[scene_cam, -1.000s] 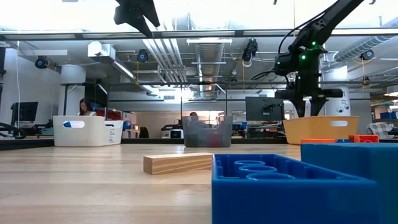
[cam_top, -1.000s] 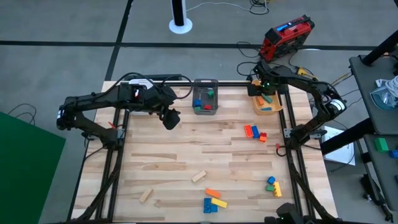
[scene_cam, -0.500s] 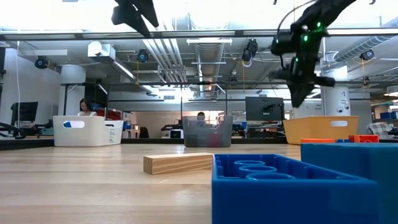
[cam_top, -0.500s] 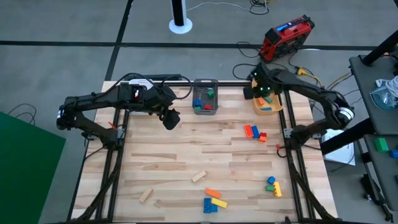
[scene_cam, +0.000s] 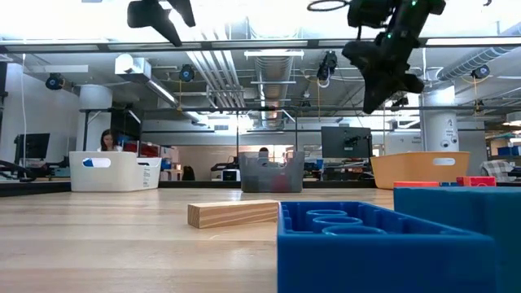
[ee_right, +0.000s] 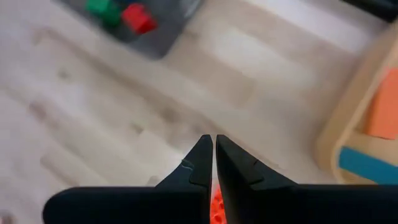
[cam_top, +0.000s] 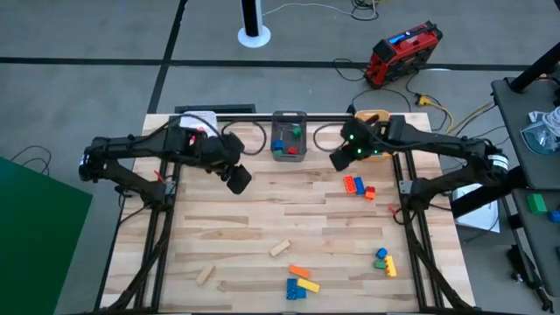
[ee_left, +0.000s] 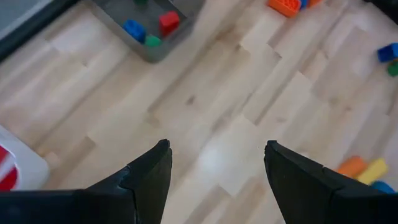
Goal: Sort blocks by size
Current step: Put the big orange game piece into the white bin
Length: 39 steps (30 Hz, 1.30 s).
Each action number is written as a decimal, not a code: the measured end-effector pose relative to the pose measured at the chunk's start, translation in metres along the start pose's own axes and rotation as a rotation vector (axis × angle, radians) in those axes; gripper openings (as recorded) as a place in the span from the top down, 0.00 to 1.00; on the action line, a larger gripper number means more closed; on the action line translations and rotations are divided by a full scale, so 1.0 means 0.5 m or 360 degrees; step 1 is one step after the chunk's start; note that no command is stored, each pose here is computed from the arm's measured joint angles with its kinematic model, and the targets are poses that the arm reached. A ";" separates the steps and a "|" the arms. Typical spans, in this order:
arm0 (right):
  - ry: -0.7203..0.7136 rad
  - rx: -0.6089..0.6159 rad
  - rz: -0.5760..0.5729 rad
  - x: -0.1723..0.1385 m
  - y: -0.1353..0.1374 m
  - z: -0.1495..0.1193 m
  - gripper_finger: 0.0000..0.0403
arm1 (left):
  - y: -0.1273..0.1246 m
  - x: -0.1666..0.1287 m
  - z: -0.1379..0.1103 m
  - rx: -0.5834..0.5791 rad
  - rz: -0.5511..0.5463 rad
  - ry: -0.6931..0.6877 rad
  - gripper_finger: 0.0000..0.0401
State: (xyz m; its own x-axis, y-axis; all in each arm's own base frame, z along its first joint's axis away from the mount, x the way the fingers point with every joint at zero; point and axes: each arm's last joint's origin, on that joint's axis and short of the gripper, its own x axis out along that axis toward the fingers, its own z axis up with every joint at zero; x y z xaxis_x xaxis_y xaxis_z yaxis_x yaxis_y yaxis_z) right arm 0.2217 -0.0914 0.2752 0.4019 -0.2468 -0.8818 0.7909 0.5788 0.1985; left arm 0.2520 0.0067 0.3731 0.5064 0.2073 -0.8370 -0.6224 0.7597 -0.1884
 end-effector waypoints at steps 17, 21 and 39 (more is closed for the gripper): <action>0.0265 0.0004 -0.0045 0.024 0.041 -0.096 0.97 | -0.039 0.024 -0.065 -0.0180 0.0045 0.0064 0.42; 0.0309 0.0053 -0.0119 0.044 0.028 -0.116 0.97 | -0.040 0.037 -0.069 -0.0238 0.0043 0.0061 0.42; 0.0310 -0.0007 -0.0367 0.092 -0.002 -0.155 0.97 | -0.053 0.030 -0.039 -0.0371 0.0011 -0.0271 0.42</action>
State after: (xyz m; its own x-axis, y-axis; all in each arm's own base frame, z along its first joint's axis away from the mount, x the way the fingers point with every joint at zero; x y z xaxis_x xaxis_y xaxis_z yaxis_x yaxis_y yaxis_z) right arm 0.2037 -0.0431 0.2014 0.1156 -0.2184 -0.9690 0.8489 0.5283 -0.0178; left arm 0.2644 -0.0223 0.3558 0.5825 0.3274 -0.7440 -0.7364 0.6000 -0.3125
